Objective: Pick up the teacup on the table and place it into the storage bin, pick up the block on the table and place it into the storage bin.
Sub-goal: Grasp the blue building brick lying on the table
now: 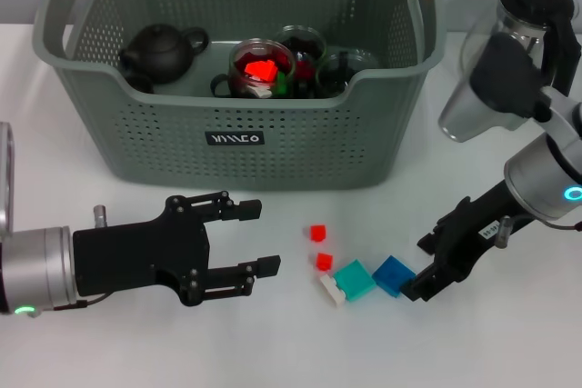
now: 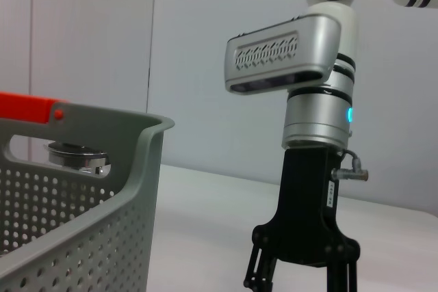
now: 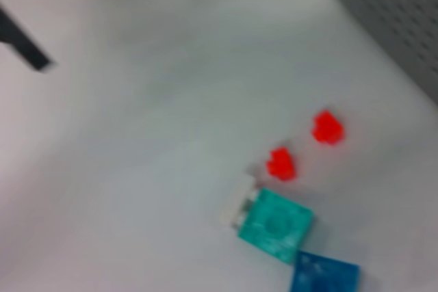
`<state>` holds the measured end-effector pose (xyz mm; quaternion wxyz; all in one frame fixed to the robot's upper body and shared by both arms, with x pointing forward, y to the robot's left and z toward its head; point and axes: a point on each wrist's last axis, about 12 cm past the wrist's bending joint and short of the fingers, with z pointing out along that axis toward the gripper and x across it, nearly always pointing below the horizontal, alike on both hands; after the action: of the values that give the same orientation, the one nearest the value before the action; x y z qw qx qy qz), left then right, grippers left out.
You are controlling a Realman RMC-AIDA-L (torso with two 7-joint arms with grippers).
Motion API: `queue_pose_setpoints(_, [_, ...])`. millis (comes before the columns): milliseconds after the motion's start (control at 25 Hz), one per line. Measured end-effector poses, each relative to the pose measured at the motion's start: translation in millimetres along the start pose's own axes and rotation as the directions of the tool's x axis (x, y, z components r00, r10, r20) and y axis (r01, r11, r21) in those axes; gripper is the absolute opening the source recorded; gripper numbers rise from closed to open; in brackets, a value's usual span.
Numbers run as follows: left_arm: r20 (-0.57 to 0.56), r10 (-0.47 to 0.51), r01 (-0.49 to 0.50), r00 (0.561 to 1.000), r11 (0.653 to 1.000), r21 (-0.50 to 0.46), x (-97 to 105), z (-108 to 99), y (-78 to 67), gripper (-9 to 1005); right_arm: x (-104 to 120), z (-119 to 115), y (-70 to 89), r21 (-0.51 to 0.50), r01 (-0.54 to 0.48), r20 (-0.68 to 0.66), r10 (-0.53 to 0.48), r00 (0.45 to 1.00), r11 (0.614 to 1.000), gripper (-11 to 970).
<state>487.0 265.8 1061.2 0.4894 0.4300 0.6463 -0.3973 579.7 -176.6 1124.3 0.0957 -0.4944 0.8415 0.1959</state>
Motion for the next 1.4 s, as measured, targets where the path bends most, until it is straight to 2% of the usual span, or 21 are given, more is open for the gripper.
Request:
queue_pose_setpoints(120, [-0.001, -0.001, 0.001, 1.000, 1.000, -0.002, 0.7, -0.6, -0.4, 706, -3.1, 5.0, 0.6, 0.034, -0.033, -0.021, 0.034, 0.999, 0.999, 764])
queue_pose_setpoints(320, [-0.003, 0.000, 0.000, 1.000, 1.000, -0.007, 1.7, -1.4, -0.6, 707, -13.6, 7.8, 11.0, 0.070, -0.027, -0.058, 0.031, 0.998, 0.997, 831])
queue_pose_setpoints(520, [-0.009, 0.000, 0.000, 1.000, 1.000, -0.016, 2.5, -2.0, 0.3, 708, -20.2, 10.7, 22.2, 0.086, 0.014, -0.096, -0.006, 0.995, 0.996, 828])
queue_pose_setpoints(960, [-0.018, 0.004, -0.005, 1.000, 1.000, -0.015, 2.5, -4.4, 0.8, 705, -23.3, 15.5, 24.7, 0.114, 0.019, -0.113, -0.006, 0.994, 0.993, 824])
queue_pose_setpoints(1400, [-0.013, 0.061, -0.061, 0.998, 0.998, 0.011, 6.1, -6.6, -6.3, 702, -28.5, 24.9, 30.3, 0.138, 0.058, -0.144, -0.038, 0.989, 0.989, 823])
